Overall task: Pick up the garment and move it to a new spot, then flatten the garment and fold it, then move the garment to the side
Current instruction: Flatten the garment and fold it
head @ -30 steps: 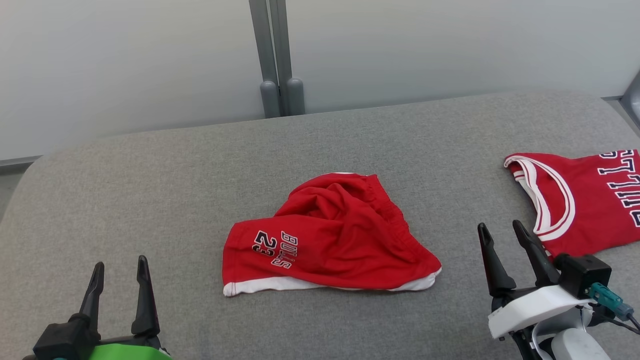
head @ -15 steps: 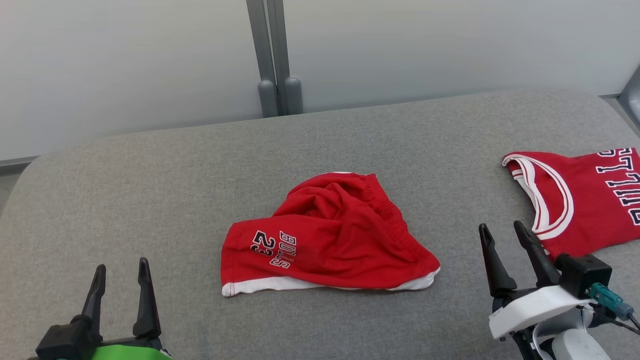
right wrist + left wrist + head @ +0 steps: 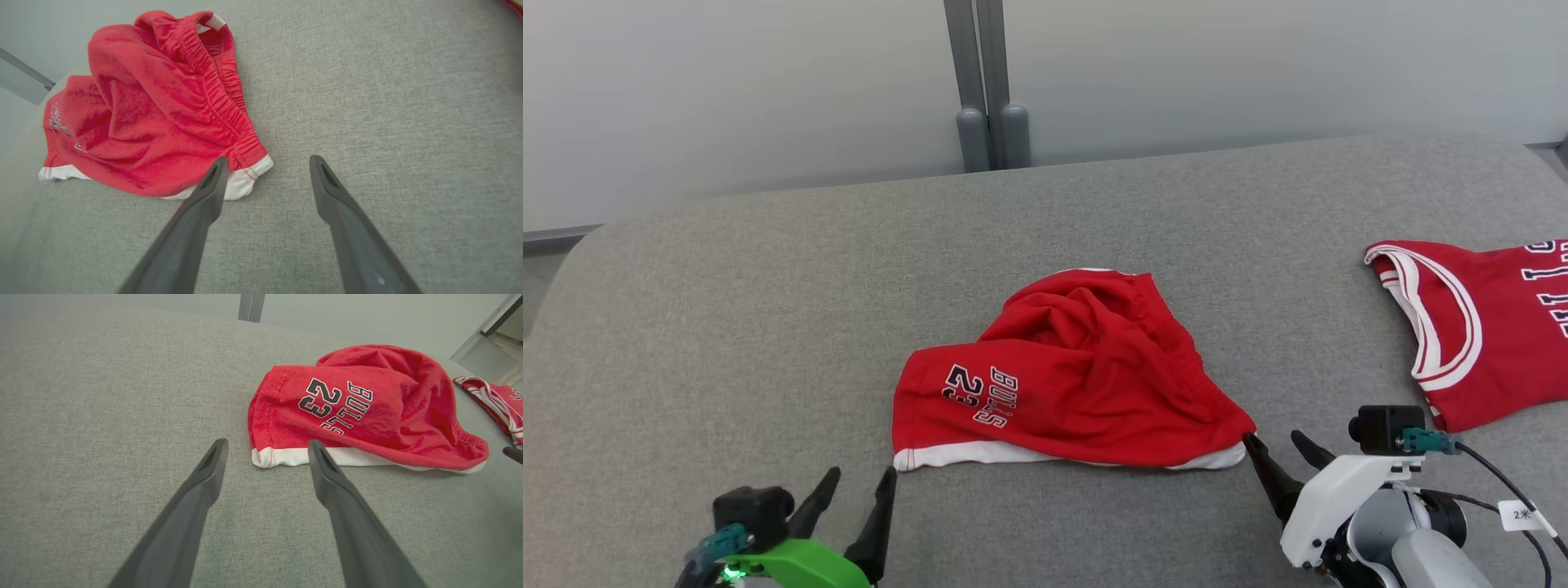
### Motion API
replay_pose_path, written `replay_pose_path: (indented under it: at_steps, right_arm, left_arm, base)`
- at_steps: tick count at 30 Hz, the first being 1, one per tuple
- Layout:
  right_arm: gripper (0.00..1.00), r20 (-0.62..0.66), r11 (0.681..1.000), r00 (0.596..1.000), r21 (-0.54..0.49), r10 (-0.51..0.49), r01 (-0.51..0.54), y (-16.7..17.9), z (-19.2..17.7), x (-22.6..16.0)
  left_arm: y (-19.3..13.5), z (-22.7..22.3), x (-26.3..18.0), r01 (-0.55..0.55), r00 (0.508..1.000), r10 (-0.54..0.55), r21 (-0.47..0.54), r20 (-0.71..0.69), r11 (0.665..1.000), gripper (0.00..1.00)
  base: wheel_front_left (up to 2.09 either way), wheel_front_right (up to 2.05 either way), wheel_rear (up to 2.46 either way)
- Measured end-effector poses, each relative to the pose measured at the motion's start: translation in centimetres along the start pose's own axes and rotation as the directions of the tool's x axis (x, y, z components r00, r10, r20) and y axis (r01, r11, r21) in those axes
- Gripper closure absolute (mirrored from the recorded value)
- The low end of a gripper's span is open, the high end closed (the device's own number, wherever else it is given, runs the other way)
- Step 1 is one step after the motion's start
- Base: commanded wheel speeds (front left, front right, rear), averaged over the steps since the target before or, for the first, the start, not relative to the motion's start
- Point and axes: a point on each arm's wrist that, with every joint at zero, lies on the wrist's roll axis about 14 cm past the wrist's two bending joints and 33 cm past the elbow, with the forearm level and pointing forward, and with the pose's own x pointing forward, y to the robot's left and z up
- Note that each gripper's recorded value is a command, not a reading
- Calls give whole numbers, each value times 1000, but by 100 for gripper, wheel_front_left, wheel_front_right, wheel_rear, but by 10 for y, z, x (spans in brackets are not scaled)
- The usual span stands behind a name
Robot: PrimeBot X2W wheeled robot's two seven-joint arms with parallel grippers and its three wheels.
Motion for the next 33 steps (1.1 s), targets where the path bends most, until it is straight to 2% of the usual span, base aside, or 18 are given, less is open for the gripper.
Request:
replay_pose_path:
  at_steps: [8,16,26,29,30,32,33]
  right_arm:
    - [0,-64,1000,998,27,0,2,1,-4,20]
    - [0,-146,999,989,41,11,-5,4,-22,33]
    - [0,-167,998,985,51,34,-26,11,-28,42]
    - [31,-170,998,985,53,40,-31,13,-29,44]
    - [44,-172,998,984,54,41,-32,13,-30,44]
    - [65,-177,998,983,56,43,-34,13,-31,43]
    - [89,-179,998,983,59,45,-35,14,-32,43]
  left_arm:
    - [-11,-29,14,53,986,-56,-23,-159,998,0]
    - [-15,-49,32,77,966,-80,-22,-248,997,0]
    - [4,-52,50,21,968,-22,-9,-249,1000,0]
    - [0,-54,55,34,966,-35,-8,-258,999,0]
    - [0,-55,57,36,965,-37,-8,-258,999,9]
    - [0,-55,59,36,965,-37,-7,-258,999,51]
    - [0,-55,59,36,966,-37,-8,-257,999,64]
  base:
    - [0,0,0]
    - [0,0,0]
    - [0,0,0]
    - [0,0,0]
    - [0,0,0]
    - [0,0,0]
    - [0,0,0]
